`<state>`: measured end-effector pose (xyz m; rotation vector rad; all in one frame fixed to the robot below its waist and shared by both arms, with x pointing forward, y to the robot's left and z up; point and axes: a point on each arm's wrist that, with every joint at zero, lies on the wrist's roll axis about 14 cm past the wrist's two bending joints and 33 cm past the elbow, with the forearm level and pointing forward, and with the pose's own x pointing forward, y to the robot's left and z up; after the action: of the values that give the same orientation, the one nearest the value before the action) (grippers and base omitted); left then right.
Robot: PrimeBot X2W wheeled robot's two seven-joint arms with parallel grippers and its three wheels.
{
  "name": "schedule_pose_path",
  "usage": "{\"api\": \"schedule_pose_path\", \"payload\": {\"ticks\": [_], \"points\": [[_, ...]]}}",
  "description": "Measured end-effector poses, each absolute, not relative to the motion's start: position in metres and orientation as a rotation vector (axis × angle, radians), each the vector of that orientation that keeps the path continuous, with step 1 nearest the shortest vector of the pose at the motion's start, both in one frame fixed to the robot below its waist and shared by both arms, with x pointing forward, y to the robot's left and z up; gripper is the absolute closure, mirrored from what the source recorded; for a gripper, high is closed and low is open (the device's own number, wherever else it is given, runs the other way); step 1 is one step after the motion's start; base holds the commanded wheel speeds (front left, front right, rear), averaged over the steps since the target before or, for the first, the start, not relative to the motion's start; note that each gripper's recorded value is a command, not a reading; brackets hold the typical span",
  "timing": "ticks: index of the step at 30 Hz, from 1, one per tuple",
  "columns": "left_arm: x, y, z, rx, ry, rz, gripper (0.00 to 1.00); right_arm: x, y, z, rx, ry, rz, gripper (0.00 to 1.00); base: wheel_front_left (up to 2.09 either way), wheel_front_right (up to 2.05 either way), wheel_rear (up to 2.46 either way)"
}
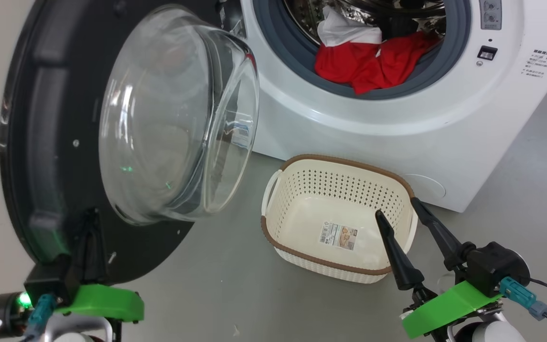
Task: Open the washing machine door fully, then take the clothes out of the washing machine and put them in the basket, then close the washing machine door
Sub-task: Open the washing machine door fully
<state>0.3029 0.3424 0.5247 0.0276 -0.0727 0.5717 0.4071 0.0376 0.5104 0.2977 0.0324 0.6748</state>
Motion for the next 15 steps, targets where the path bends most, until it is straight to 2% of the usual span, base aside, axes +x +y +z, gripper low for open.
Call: {"api": "schedule_pose_path", "payload": {"ticks": [15], "points": [[0.317, 0.376, 0.524, 0.064, -0.048, 0.641, 1.0, 0.413, 0.042, 0.494, 0.276, 0.086, 0.687, 0.0, 0.0, 0.0, 0.0]]}}
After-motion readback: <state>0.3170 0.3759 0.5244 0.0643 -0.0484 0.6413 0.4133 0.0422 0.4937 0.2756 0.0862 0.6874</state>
